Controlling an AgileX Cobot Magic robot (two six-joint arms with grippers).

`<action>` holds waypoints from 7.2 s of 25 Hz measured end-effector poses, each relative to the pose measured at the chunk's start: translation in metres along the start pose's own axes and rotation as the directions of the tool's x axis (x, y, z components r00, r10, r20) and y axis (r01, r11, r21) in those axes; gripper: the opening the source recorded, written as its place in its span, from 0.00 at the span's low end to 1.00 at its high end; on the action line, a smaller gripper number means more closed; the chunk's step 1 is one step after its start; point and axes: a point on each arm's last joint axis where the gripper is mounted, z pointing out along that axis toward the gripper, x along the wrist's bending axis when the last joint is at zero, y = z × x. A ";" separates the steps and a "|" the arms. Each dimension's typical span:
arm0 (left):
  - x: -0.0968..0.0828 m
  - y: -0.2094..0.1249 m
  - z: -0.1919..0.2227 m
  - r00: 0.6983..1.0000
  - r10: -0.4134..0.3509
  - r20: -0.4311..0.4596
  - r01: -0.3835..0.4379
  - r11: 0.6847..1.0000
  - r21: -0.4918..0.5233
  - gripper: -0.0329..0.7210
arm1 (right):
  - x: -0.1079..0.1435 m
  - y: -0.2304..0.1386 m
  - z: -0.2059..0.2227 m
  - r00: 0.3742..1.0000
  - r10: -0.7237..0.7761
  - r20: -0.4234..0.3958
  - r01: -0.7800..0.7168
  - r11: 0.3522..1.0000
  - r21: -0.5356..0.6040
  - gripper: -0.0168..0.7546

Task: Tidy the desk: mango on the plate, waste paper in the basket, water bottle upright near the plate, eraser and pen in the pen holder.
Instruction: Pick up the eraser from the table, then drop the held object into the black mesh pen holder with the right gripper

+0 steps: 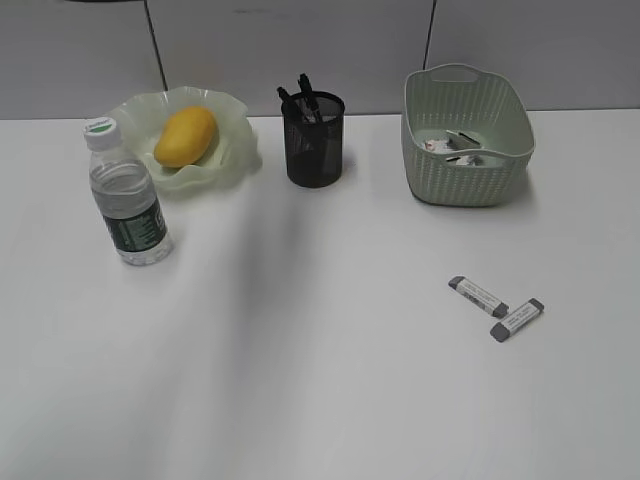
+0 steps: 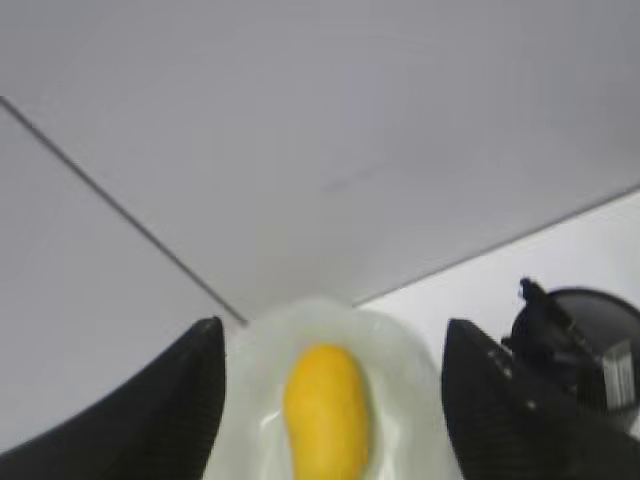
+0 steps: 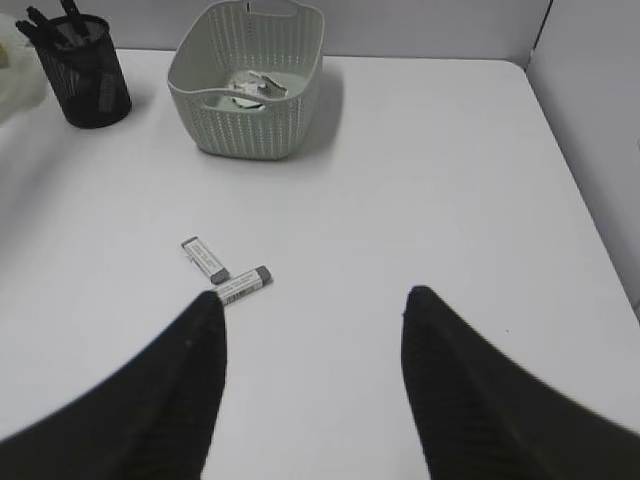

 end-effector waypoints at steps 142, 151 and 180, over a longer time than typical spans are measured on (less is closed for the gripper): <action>0.054 -0.300 -0.335 0.950 -0.229 0.211 0.227 0.973 0.032 0.69 | 0.141 0.082 0.359 0.946 -0.013 -0.325 0.055 0.991 0.119 0.24; 0.054 -0.300 -0.335 0.950 -0.229 0.211 0.227 0.973 0.032 0.63 | 0.197 0.078 0.400 0.884 -0.342 -0.318 0.271 0.931 -0.245 0.24; 0.054 -0.300 -0.335 0.950 -0.229 0.211 0.227 0.973 0.031 0.62 | 0.214 0.020 0.475 0.904 -0.324 -0.279 0.256 0.932 -0.255 0.57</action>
